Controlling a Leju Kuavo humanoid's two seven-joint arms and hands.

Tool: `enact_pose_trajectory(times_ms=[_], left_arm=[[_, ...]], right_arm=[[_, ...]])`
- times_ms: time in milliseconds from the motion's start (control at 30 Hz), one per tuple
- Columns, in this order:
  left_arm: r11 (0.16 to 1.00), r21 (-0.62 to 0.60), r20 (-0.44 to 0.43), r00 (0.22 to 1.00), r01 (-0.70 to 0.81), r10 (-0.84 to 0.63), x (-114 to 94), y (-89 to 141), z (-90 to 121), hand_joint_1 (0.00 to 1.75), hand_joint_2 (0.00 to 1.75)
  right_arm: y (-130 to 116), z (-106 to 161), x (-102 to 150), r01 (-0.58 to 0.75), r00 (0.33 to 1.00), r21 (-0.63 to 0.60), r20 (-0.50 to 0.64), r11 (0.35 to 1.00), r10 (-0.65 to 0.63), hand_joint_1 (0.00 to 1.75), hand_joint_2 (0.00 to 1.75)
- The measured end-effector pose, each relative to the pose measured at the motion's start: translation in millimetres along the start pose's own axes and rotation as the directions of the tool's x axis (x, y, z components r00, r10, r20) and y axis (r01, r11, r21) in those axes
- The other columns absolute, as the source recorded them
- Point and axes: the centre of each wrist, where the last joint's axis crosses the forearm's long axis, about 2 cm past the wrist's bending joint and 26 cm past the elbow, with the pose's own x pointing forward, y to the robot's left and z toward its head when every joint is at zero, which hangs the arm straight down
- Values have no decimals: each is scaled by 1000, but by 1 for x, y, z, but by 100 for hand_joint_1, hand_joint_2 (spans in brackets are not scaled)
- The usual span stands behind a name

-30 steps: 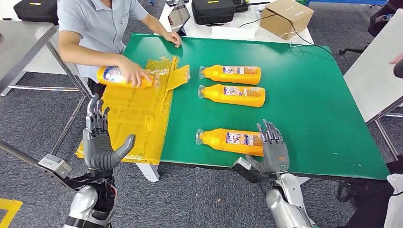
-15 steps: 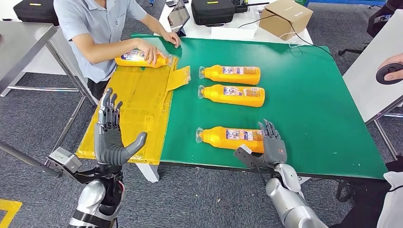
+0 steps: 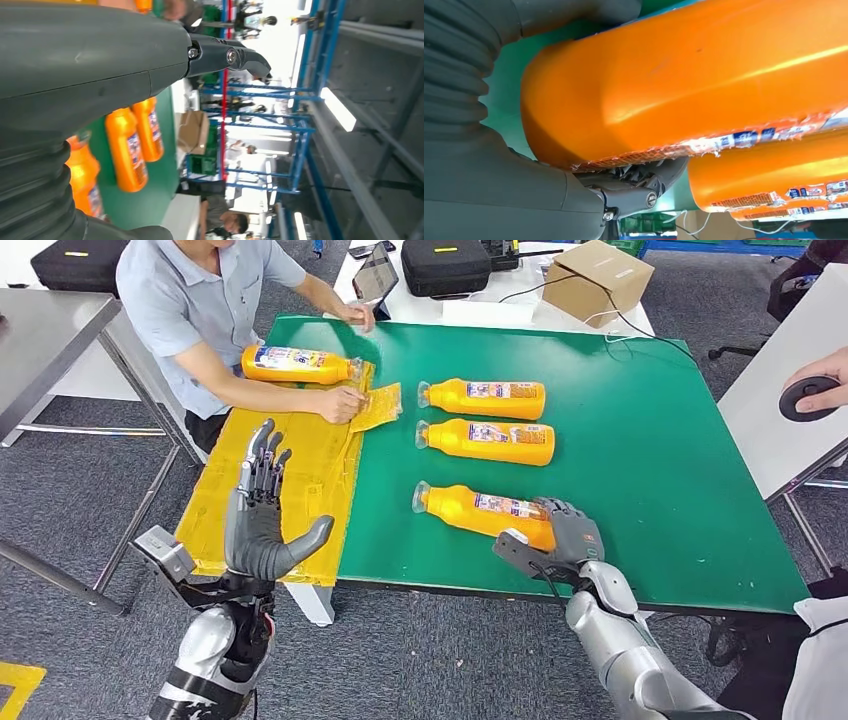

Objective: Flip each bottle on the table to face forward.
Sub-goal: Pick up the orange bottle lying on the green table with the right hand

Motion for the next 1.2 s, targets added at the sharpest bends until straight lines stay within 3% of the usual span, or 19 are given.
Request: enact_pose_trajectory(times_ms=[267, 433, 533, 733, 967, 1133, 1200], left_arm=[[1000, 13, -165, 986, 7, -5, -14, 1, 3, 0, 175], [982, 183, -311, 950, 54, 6, -31, 1, 12, 0, 175], [948, 301, -360, 933, 105, 11, -46, -8, 23, 0, 175], [942, 325, -436, 897, 89, 65, -74, -40, 56, 0, 175], [950, 303, -478, 874, 71, 87, -80, -51, 67, 0, 175], [969, 245, -411, 909, 35, 71, -77, -54, 66, 0, 175], [979, 205, -372, 924, -9, 87, -73, -55, 64, 0, 175]], right_arm=[[2, 2, -3, 46, 999, -15, 7, 999, -46, 175, 175], [15, 14, -5, 220, 974, -103, 78, 970, -213, 175, 175], [30, 26, 2, 386, 920, -193, 148, 902, -363, 175, 175], [35, 39, 34, 659, 752, -328, 275, 676, -599, 175, 175], [23, 47, 53, 727, 686, -355, 383, 587, -618, 175, 175], [15, 56, 72, 799, 601, -358, 490, 483, -631, 175, 175], [11, 59, 84, 819, 572, -323, 515, 473, -638, 175, 175]])
